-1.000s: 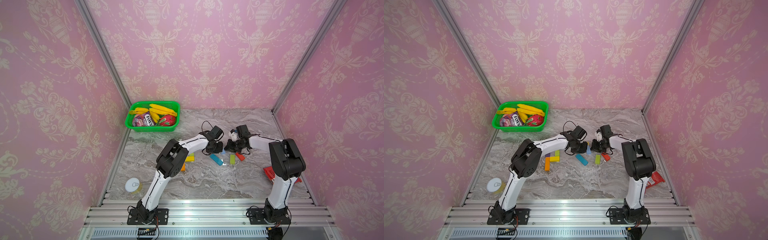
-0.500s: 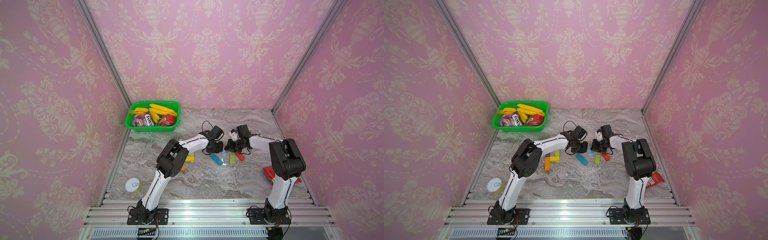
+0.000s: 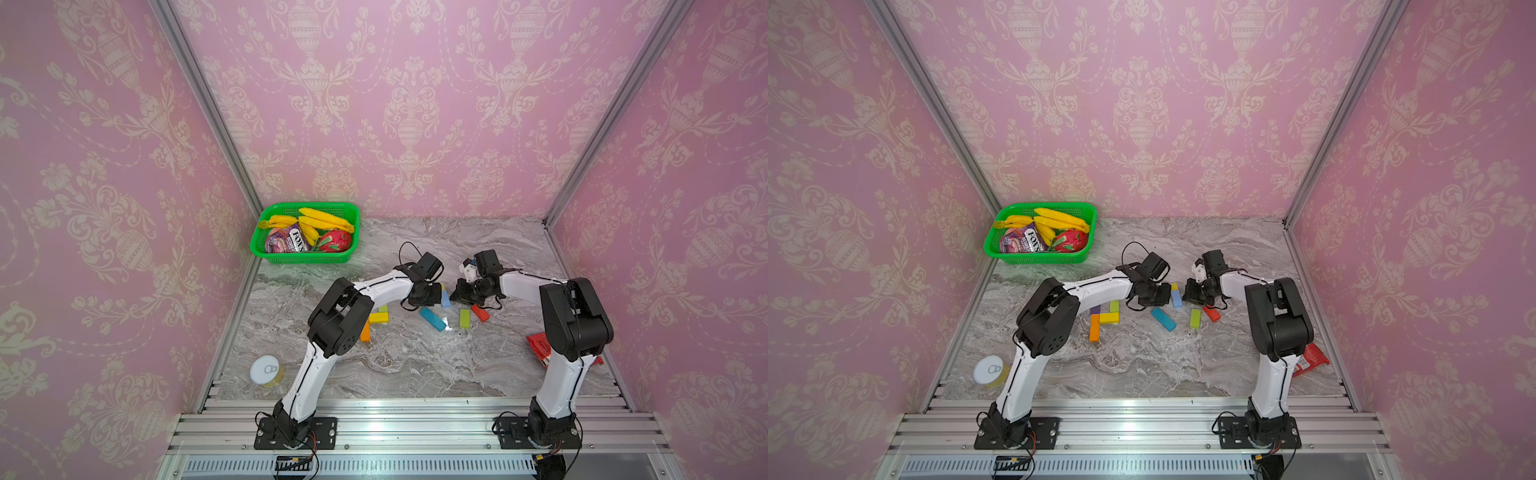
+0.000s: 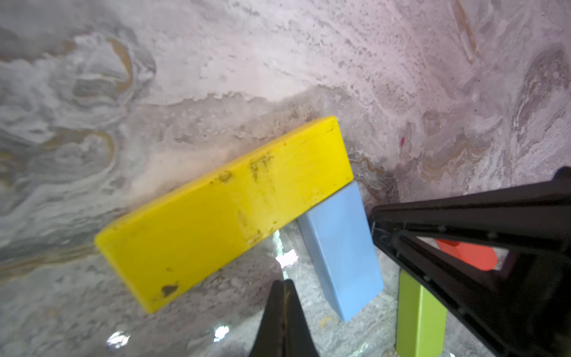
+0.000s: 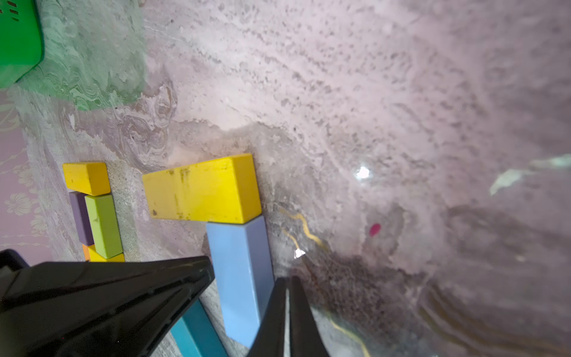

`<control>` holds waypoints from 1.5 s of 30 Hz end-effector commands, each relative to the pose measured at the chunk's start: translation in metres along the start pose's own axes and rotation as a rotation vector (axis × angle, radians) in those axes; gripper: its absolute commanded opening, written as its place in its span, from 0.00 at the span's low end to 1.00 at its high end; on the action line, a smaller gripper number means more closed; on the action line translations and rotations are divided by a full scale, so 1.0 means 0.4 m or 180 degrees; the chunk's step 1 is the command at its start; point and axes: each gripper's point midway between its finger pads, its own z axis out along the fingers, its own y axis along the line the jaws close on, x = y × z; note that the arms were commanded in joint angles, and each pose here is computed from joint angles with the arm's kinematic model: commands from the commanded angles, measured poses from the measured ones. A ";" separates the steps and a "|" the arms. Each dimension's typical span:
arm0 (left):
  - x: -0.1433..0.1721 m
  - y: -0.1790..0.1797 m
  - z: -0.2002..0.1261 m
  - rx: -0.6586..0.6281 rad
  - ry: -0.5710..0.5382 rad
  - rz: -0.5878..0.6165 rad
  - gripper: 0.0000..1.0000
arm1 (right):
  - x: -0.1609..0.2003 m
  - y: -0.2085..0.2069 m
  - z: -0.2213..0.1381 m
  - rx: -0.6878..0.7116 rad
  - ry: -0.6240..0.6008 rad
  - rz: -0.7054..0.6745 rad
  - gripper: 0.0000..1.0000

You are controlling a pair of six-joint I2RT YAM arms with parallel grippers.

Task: Assemble the letter p with building blocks
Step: Assemble the building block at the center of the board, then move the building block to the center of the board.

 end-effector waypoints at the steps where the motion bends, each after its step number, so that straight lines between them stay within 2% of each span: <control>1: -0.012 0.010 -0.043 -0.0044 -0.0118 -0.0004 0.00 | 0.040 -0.069 -0.002 0.0367 0.0176 0.0081 0.10; 8: -0.013 0.037 -0.116 -0.0190 -0.0326 0.0052 0.00 | 0.021 -0.067 -0.043 0.0501 0.0035 0.0031 0.10; 13: 0.000 0.054 -0.163 -0.0214 -0.0468 0.0074 0.00 | 0.040 -0.069 -0.117 0.0672 -0.0154 -0.0081 0.11; 18: 0.044 0.051 -0.172 -0.0051 -0.0380 0.0016 0.04 | 0.086 -0.082 -0.200 0.0924 -0.0242 -0.0091 0.34; 19: 0.052 0.046 -0.173 0.0002 -0.0369 0.0004 0.06 | 0.097 -0.081 -0.213 0.0948 -0.0245 -0.0070 0.46; 20: 0.055 0.046 -0.174 0.0016 -0.0369 0.0004 0.09 | 0.108 -0.079 -0.220 0.0948 -0.0225 -0.0050 0.54; 22: 0.061 0.041 -0.176 0.0049 -0.0393 0.0042 0.17 | 0.133 -0.074 -0.227 0.0952 -0.0158 -0.0027 0.59; 25: 0.059 0.023 -0.173 0.0167 -0.0410 0.0116 0.27 | 0.162 -0.072 -0.224 0.1002 -0.0113 -0.0001 0.59; 28: 0.056 -0.004 -0.167 0.0229 -0.0410 0.0268 0.31 | 0.179 -0.064 -0.210 0.1020 -0.0109 -0.0016 0.59; 35: 0.065 -0.030 -0.111 0.0186 -0.0229 0.0541 0.35 | 0.200 -0.066 -0.169 0.1083 -0.0084 0.0006 0.58; 39: 0.071 -0.016 -0.087 -0.0018 -0.0130 0.0686 0.35 | 0.199 -0.069 -0.161 0.1105 -0.0090 0.0022 0.58; 45: 0.085 0.009 -0.119 -0.0190 -0.0085 0.0735 0.41 | 0.193 -0.070 -0.175 0.1163 -0.0113 -0.0022 0.58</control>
